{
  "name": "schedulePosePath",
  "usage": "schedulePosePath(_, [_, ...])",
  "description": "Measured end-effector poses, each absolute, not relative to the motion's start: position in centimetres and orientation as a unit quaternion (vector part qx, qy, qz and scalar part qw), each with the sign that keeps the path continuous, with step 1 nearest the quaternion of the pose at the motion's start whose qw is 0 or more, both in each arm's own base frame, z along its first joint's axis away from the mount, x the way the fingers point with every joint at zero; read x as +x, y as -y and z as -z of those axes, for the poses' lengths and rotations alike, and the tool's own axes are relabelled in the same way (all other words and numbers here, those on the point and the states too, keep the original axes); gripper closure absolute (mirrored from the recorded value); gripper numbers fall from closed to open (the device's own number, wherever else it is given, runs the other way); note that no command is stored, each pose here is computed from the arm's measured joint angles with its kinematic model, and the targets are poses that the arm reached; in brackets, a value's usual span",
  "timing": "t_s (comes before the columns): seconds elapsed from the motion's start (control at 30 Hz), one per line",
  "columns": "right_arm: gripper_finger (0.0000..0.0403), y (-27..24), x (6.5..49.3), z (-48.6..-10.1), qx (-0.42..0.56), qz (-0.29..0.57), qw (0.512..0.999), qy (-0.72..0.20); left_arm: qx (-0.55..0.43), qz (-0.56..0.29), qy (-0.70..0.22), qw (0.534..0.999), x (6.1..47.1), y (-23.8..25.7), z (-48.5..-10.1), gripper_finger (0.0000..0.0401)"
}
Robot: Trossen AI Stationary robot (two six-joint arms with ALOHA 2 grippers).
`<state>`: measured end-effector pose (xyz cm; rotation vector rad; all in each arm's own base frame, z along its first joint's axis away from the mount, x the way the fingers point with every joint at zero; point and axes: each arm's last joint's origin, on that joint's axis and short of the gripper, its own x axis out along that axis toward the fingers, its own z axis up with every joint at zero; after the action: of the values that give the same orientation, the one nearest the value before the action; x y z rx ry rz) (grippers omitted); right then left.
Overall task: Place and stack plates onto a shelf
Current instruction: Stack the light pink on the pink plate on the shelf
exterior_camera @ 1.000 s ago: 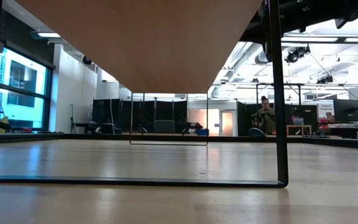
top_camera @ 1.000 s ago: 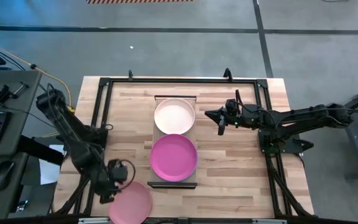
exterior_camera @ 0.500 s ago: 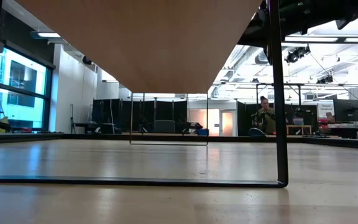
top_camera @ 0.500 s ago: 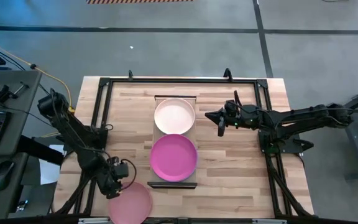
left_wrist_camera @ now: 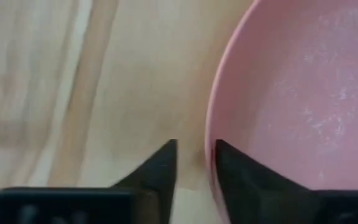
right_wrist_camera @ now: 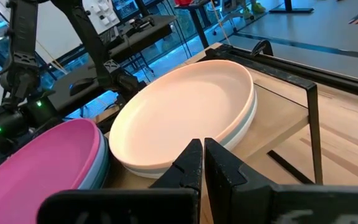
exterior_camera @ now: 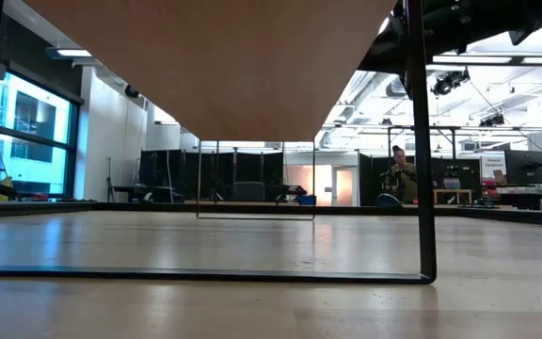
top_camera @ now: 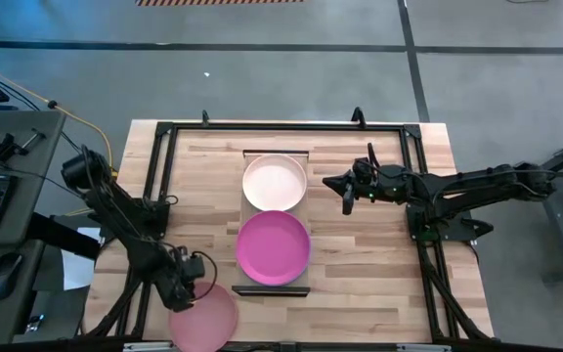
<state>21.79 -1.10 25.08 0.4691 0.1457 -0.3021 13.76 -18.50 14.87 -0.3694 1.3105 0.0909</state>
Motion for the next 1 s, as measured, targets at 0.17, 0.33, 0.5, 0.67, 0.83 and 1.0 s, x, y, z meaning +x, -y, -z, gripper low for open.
schedulePosePath(0.17, [0.0403,1.1,21.8,-25.1,0.231,0.149,0.959,-0.073,-0.165,-0.062,-0.607,0.775,13.2,17.6,-15.7,0.0391])
schedulePosePath(0.33, [0.0403,1.1,21.8,-25.0,0.231,0.150,0.958,-0.076,-0.172,-0.096,-0.601,0.775,12.3,16.1,-17.2,0.0397])
schedulePosePath(0.5, [0.0403,1.1,21.7,-24.9,0.230,0.151,0.958,-0.081,-0.203,-0.113,-0.574,0.785,11.0,14.0,-19.7,0.0398])
schedulePosePath(0.67, [0.0403,1.1,21.7,-24.9,0.230,0.152,0.958,-0.083,-0.253,-0.101,-0.554,0.786,9.6,11.8,-22.5,0.0399])
schedulePosePath(0.83, [0.0403,1.1,21.7,-24.9,0.230,0.152,0.958,-0.083,-0.310,-0.038,-0.561,0.767,8.1,10.2,-26.9,0.0400])
schedulePosePath(1.0, [0.0403,1.1,21.7,-24.9,0.227,0.152,0.958,-0.084,-0.368,0.049,-0.496,0.785,7.0,8.7,-32.7,0.0400])
